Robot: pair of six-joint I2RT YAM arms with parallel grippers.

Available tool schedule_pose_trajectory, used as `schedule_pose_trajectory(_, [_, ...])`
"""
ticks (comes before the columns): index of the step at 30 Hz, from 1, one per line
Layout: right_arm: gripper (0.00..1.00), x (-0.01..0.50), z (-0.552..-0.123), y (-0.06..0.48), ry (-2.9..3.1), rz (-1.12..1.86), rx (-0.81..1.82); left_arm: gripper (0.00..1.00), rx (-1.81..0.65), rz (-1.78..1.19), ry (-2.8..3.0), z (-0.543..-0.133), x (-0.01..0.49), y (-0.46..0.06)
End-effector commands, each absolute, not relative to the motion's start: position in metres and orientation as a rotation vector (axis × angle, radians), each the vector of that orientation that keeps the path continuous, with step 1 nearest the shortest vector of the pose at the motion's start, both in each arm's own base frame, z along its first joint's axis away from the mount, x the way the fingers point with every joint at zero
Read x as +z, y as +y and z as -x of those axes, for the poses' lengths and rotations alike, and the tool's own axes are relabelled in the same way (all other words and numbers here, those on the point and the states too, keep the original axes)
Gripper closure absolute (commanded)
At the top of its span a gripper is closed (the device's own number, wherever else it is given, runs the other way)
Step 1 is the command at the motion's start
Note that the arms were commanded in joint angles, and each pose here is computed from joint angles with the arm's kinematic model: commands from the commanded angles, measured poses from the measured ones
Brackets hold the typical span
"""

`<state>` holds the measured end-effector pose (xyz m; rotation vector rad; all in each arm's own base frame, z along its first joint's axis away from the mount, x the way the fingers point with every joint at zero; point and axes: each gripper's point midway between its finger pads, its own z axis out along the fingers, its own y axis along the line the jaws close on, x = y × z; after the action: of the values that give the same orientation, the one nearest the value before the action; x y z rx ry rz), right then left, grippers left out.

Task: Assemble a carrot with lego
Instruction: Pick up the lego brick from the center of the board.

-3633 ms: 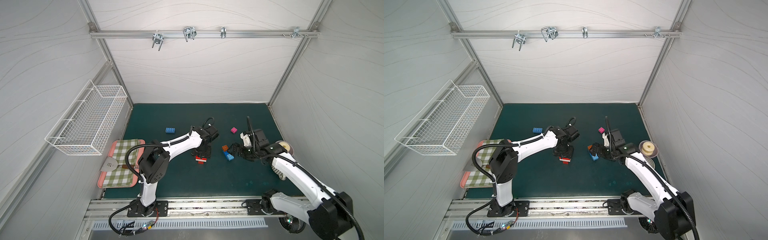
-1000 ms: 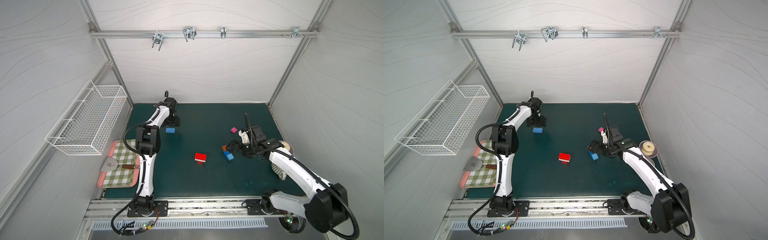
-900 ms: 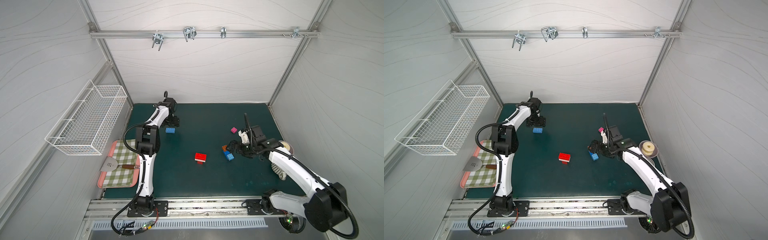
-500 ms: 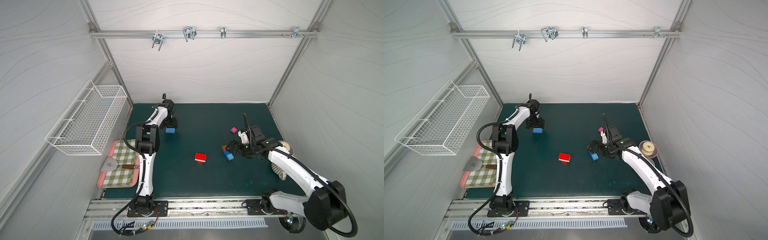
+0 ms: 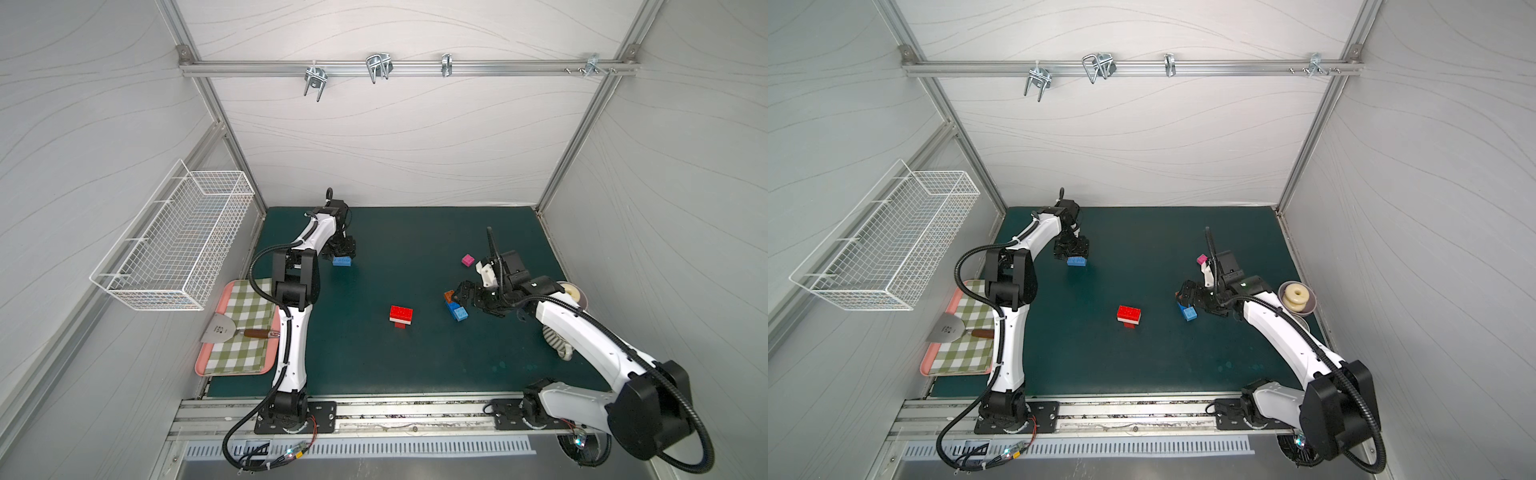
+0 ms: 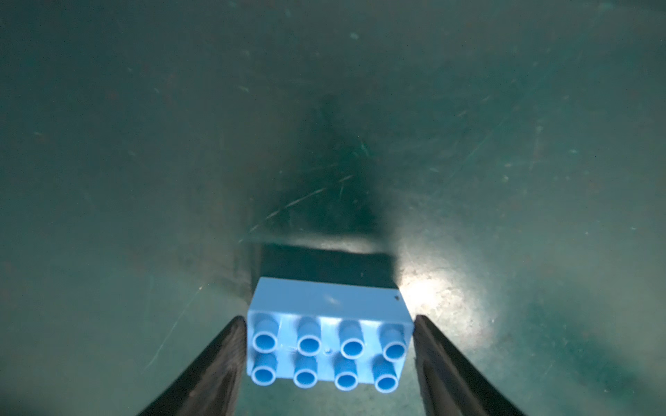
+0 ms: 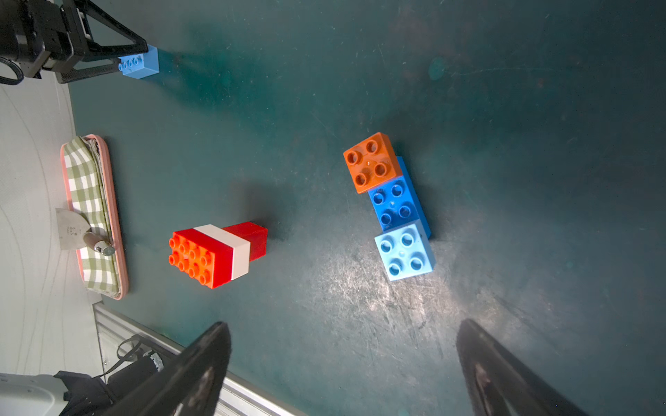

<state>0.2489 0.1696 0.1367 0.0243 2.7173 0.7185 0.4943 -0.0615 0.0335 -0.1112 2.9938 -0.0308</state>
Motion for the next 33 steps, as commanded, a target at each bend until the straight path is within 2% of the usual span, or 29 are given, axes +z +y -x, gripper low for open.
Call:
schedule_pose_trajectory(1, [0.01, 0.1414, -0.2525, 0.1698, 2.712, -0.03, 0.724, 0.27, -0.023, 0.089, 3.012, -0.4923, 0.03, -0.059])
schedule_pose_trajectory(21, [0.01, 0.1423, -0.2535, 0.1697, 2.708, -0.034, 0.724, 0.26, -0.005, 0.082, 3.03, -0.4903, 0.0232, -0.0572])
schedule_pose_trajectory(33, [0.01, 0.1429, -0.2541, 0.1698, 2.705, -0.037, 0.727, 0.38, 0.017, 0.079, 3.036, -0.488, 0.0214, -0.0574])
